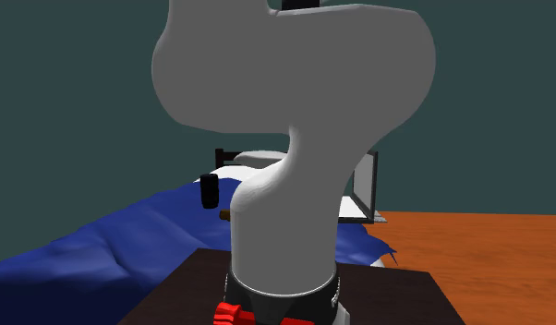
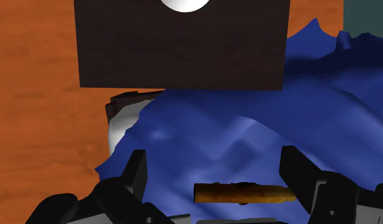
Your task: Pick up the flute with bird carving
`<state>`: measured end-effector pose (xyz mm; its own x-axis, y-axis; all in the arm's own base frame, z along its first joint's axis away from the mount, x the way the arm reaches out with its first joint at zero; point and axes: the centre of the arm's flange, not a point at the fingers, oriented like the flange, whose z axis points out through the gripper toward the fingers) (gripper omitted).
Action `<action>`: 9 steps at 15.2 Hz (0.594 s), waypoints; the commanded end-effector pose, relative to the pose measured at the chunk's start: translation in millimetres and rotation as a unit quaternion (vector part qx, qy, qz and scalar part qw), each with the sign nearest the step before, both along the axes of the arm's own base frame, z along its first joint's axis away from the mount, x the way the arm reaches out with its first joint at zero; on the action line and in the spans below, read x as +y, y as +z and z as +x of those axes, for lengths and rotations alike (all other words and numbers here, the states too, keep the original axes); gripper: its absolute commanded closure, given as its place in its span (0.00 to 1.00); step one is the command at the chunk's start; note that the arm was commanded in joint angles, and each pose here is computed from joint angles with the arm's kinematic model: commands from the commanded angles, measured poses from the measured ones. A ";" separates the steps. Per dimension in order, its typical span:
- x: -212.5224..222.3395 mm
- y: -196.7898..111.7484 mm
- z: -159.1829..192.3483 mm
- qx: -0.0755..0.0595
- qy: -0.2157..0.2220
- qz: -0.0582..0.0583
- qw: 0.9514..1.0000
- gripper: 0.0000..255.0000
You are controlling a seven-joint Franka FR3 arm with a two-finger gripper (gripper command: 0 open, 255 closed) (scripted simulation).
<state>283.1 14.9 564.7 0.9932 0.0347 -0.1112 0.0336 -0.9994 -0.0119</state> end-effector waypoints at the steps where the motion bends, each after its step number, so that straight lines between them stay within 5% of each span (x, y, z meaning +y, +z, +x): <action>1: 0.0 0.0 0.0 0.000 0.000 0.000 1.000 0.00; 9: -4.2 -77.9 74.2 0.008 0.117 0.018 0.993 0.00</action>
<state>347.9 7.4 497.6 0.9638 0.2373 -0.1216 0.2336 -0.9713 -0.0443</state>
